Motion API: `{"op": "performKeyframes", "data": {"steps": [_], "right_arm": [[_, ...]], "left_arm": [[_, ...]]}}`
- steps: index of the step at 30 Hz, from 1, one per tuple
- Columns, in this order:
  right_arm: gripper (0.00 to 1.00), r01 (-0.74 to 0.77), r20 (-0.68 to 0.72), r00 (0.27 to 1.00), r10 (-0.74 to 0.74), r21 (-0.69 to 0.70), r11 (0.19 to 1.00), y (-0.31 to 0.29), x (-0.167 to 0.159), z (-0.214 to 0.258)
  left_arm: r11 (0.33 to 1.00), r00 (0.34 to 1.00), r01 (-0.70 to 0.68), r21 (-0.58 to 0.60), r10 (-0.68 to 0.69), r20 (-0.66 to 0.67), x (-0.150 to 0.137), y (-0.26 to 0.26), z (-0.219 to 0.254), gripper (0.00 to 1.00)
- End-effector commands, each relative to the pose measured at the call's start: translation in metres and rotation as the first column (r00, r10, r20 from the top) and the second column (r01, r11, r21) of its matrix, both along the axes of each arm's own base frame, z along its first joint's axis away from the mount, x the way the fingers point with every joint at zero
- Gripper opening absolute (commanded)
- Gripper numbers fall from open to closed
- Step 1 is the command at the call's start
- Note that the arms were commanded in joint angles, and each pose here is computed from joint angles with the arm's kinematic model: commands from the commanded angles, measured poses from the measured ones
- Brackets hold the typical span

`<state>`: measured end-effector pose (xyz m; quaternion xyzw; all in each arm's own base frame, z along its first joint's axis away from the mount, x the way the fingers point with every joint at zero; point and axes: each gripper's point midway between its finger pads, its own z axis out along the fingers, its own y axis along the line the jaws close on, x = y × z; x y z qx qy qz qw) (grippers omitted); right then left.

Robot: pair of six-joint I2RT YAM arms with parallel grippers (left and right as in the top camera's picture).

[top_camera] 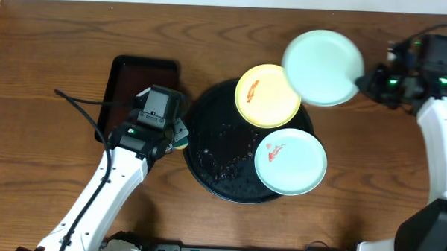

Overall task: Clean dirty plates on tray and stack at the side
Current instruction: 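Carry the green plate right and set it on the table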

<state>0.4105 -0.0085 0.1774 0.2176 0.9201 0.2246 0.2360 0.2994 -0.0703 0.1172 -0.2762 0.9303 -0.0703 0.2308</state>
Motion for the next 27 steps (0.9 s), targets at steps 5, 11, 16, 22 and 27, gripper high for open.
{"op": "performKeyframes", "data": {"steps": [5, 11, 16, 22, 27], "right_arm": [[0.02, 0.41, -0.032, 0.903, -0.429, -0.24, 0.88, -0.107, -0.018, -0.009], [0.01, 0.457, -0.042, 0.866, -0.498, -0.336, 0.824, -0.124, -0.03, -0.034], [0.01, 0.472, -0.013, 0.867, -0.497, -0.294, 0.831, -0.12, -0.025, -0.059], [0.01, 0.479, -0.043, 0.862, -0.504, -0.255, 0.84, -0.111, -0.033, -0.087], [0.36, 0.458, -0.085, 0.869, -0.488, -0.235, 0.857, -0.102, -0.043, -0.103]], "left_arm": [[1.0, 1.0, -0.008, 0.0, 0.008, 0.008, -0.001, 0.002, 0.002, 0.08], [1.0, 1.0, -0.008, -0.002, 0.008, 0.014, 0.0, 0.002, 0.002, 0.08], [1.0, 1.0, -0.007, -0.001, 0.007, 0.013, 0.0, 0.002, 0.002, 0.08], [1.0, 1.0, -0.008, 0.0, 0.008, 0.008, -0.001, 0.002, 0.0, 0.08], [1.0, 1.0, -0.008, 0.0, 0.008, 0.008, -0.001, 0.003, 0.0, 0.08]]}}
